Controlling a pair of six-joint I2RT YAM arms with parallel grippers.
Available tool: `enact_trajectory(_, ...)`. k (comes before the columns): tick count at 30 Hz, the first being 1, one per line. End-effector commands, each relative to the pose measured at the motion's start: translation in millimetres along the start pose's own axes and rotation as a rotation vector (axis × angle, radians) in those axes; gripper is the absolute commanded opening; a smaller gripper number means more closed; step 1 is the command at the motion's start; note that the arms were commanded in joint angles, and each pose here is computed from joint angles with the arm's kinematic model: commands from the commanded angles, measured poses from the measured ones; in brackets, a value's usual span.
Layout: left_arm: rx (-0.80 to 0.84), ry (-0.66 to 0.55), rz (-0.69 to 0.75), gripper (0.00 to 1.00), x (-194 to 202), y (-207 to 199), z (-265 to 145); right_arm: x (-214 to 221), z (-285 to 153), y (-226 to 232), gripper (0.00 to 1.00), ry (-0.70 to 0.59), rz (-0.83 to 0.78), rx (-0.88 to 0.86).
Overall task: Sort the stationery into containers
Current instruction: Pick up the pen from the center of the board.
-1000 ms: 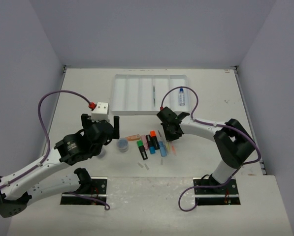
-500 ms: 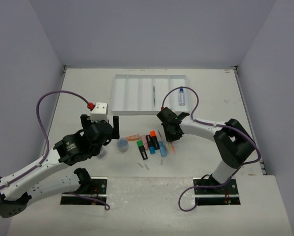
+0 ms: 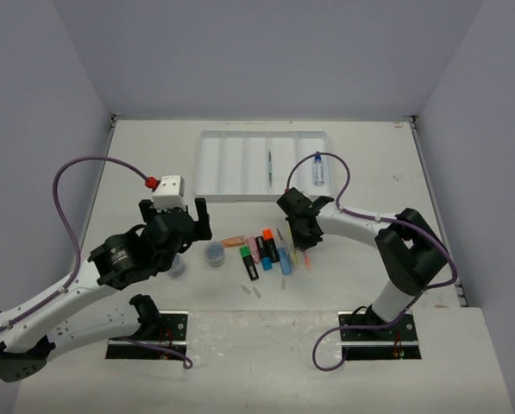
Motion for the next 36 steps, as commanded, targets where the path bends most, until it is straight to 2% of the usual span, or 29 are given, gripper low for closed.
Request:
enact_trajectory(1,0.06,-0.008,-0.106,1.0,-15.1,-20.3,0.8,-12.4,-23.3,-19.2,0.0,-0.077,0.046,0.028)
enact_trajectory(4,0.102,0.025,-0.125,1.0,-9.4,-36.5,8.5,-20.5,-42.6,-32.8,0.0,-0.13,0.074,0.035)
enact_trajectory(8,0.134,0.071,-0.161,1.0,7.3,-56.1,22.9,-39.9,-89.3,-47.3,0.0,-0.292,0.124,-0.035)
enact_trajectory(14,0.114,0.161,-0.212,1.0,33.1,-67.5,35.2,-48.4,-110.0,-67.0,0.0,-0.449,0.178,-0.057)
enact_trajectory(15,0.085,0.18,-0.26,1.0,41.1,-65.3,37.0,-52.2,-110.6,-70.3,0.0,-0.487,0.202,-0.062)
enact_trajectory(17,0.068,0.179,-0.312,1.0,46.2,-65.8,36.0,-51.6,-108.4,-72.4,0.0,-0.506,0.22,-0.068)
enact_trajectory(19,0.071,0.131,-0.301,1.0,53.7,-77.3,25.7,-51.1,-105.5,-72.8,0.0,-0.514,0.226,-0.07)
enact_trajectory(21,0.031,0.148,-0.27,1.0,68.2,-88.1,20.9,-50.7,-101.6,-73.2,0.0,-0.512,0.228,-0.062)
enact_trajectory(22,-0.013,0.18,-0.204,1.0,77.4,-88.7,19.1,-50.7,-100.8,-74.2,0.0,-0.511,0.228,-0.055)
enact_trajectory(26,-0.193,0.233,-0.196,0.97,92.7,-76.2,16.9,-49.5,-98.5,-77.4,0.0,-0.516,0.23,-0.033)
enact_trajectory(28,-0.214,0.262,-0.236,0.91,100.4,-77.1,13.8,-49.3,-97.7,-76.7,0.0,-0.52,0.231,-0.045)
enact_trajectory(30,-0.174,0.315,-0.274,0.9,112.5,-90.0,10.8,-50.5,-98.8,-75.3,0.0,-0.526,0.228,-0.056)
enact_trajectory(35,-0.192,0.436,-0.224,0.9,143.9,-108.7,-1.1,-49.4,-101.0,-75.4,0.0,-0.535,0.228,-0.067)
enact_trajectory(36,-0.203,0.457,-0.23,0.87,146.2,-112.0,-2.7,-48.8,-100.9,-75.1,0.0,-0.536,0.229,-0.072)
Point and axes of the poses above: each gripper's point midway between its finger pads, its own z axis out along the fingers, its own y axis along the line the jaws close on, x = y × z, the point moved 4 cm from there along -z, back along the fingers, and after that the axes turned 6 degrees about z, right-handed, at the moved point
